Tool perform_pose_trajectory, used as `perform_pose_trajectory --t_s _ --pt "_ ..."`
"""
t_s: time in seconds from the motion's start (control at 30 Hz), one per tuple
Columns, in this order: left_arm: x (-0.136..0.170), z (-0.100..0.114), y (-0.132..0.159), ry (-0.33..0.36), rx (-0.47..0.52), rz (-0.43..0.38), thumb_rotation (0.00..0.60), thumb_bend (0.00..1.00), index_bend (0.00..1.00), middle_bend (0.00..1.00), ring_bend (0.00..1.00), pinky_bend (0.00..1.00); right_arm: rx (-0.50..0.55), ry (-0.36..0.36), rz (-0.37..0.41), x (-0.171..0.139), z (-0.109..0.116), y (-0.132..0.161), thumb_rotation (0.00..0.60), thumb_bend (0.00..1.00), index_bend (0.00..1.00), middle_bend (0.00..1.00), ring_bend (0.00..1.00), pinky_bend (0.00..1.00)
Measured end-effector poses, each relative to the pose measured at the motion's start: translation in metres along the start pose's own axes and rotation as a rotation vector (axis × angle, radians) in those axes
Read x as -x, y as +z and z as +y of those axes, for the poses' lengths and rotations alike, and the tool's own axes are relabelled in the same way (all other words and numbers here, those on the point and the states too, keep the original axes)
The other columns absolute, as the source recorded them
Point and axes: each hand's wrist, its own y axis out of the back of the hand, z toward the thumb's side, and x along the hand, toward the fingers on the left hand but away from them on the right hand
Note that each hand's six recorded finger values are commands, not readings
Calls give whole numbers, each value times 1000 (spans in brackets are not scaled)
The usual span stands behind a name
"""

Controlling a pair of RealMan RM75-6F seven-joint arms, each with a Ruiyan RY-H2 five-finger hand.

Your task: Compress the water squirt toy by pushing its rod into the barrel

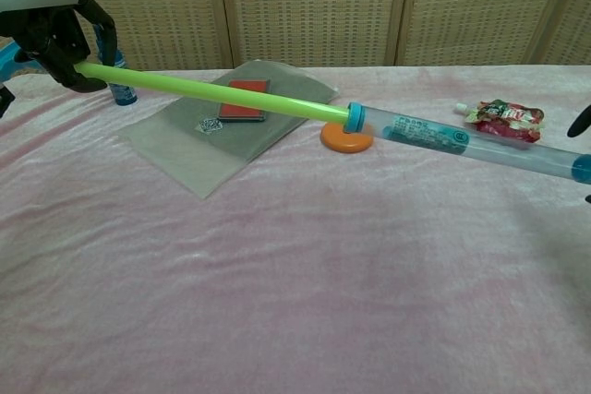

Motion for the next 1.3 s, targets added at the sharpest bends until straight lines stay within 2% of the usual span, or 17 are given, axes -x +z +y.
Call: perform_pose_trajectory --t_s 0.3,0.53,0.7,1.03,1.3 --pt "3 2 4 0 17 -16 600 649 838 918 829 765 -11 3 -13 3 -5 0 600 388 459 1000 1000 833" --pt "4 2 0 -2 12 -13 600 649 838 918 829 765 -20 -30 -22 9 -1 -3 600 461 626 1000 1000 834" --pt "5 3 1 -3 19 -17 600 650 838 918 829 765 -18 -45 -25 9 1 -3 600 511 669 1000 1000 833" --pt "8 2 5 -10 12 -30 600 649 838 918 829 765 -28 -57 -25 12 3 -3 600 526 731 1000 1000 833" --pt "11 -4 14 -23 -26 -50 600 650 838 918 829 765 -61 -68 19 20 7 19 600 526 750 1000 1000 833"
